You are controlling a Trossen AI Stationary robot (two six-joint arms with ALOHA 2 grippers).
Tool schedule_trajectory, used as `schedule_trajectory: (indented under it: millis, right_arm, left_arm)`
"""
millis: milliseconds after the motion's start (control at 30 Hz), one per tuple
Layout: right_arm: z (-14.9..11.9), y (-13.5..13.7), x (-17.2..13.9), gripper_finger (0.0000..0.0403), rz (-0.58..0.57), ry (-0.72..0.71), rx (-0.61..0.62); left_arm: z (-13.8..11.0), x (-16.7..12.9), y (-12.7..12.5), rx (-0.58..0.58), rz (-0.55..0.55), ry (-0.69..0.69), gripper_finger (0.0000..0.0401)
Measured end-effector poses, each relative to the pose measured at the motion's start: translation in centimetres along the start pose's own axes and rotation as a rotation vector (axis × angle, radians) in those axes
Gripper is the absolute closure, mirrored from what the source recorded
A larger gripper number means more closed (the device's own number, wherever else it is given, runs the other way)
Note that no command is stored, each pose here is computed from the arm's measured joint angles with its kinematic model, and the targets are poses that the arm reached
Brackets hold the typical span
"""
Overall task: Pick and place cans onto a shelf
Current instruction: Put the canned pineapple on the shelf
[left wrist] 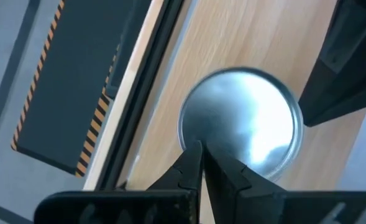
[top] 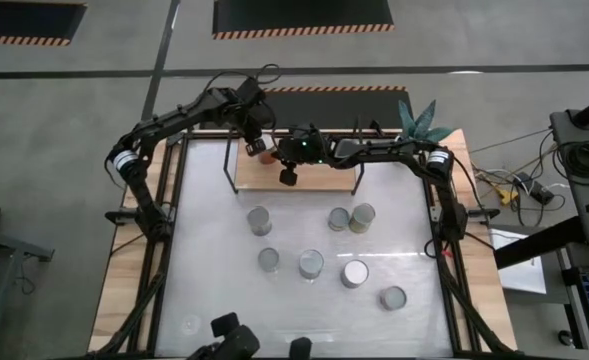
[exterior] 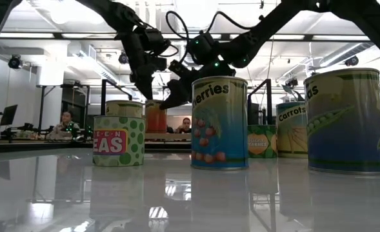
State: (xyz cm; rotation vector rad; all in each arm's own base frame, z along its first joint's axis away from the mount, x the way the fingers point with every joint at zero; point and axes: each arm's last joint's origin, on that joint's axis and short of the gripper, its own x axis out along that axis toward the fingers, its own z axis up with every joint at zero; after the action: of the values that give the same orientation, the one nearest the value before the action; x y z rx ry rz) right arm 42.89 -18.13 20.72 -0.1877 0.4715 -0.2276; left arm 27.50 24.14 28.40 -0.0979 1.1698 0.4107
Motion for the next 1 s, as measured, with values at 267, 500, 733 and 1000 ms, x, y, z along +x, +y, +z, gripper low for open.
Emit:
schedule_trajectory:
  millis: [267, 500, 733, 1000]
  right_arm:
    - [-0.2, -1.0, -0.1, 0.0394, -0.026, -0.001, 0.017]
    - [-0.6, -2.3, -0.3, 0.0394, -0.055, -0.004, 0.028]
    - [-0.5, -3.1, -0.4, 0.0394, -0.079, -0.036, 0.029]
    - [-0.4, -3.2, -0.5, 0.0394, -0.079, -0.039, 0.022]
  left_arm:
    - [-0.3, 0.0, -0.1, -0.045, -0.011, 0.028, 0.0401]
    - [-0.3, 0.0, -0.5, -0.081, -0.019, 0.046, 0.0401]
    - [-0.2, 0.0, -1.4, -0.104, -0.035, 0.067, 0.0401]
    - [0.1, -0.4, -2.4, -0.106, -0.044, 0.059, 0.0401]
